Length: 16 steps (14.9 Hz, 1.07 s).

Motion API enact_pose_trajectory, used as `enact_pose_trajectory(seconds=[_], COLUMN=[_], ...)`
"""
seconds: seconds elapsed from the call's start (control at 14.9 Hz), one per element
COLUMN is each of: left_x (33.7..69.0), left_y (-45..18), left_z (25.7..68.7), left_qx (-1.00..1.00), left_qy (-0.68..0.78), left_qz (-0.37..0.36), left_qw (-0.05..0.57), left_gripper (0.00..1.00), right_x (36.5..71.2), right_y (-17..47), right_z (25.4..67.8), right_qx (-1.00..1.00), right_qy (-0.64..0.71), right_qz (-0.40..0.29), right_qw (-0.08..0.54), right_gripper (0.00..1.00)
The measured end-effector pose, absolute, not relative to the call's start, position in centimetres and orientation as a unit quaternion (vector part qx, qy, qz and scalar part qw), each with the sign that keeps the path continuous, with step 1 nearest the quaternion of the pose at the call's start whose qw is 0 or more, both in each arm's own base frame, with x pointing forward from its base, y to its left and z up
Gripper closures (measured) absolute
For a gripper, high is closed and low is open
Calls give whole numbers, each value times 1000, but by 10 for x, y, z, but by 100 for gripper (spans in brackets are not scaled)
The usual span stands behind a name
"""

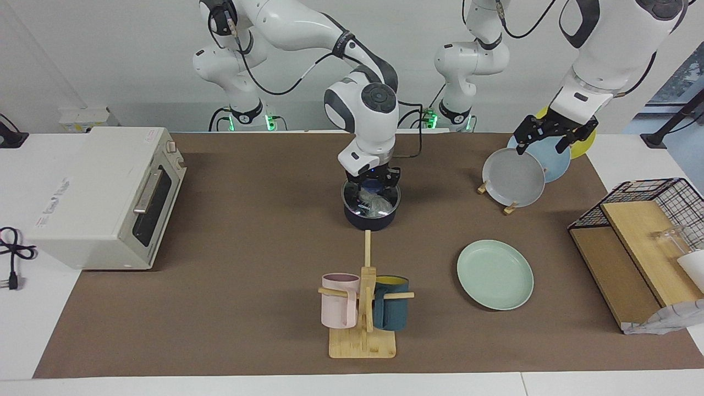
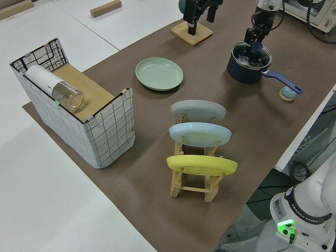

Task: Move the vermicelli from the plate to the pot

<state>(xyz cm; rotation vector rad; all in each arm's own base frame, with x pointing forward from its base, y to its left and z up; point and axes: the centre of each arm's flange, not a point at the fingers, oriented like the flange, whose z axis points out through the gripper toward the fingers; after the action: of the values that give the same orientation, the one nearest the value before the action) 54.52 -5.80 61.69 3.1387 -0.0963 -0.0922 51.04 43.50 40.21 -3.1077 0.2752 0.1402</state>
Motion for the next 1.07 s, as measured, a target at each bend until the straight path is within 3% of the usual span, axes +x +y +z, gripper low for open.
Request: enact_pose_trajectory(seconds=[0.6,0.87,1.07], left_x=[545,545,545], left_y=[-57,-57,-56], left_z=[617,617,617], left_qx=[999,999,999], left_qy=[-32,-32,-32], left_qz=[-29,-29,-29], left_qw=[0,0,0], left_gripper=[0,0,0], right_x=[509,513,534], right_y=[436,431,396], right_z=[399,406,446], right_qx=[-995,-995,-995], right_qy=[87,92,98], right_qz=[42,36,12], right_qw=[13,16,31], right_gripper=[34,2,0])
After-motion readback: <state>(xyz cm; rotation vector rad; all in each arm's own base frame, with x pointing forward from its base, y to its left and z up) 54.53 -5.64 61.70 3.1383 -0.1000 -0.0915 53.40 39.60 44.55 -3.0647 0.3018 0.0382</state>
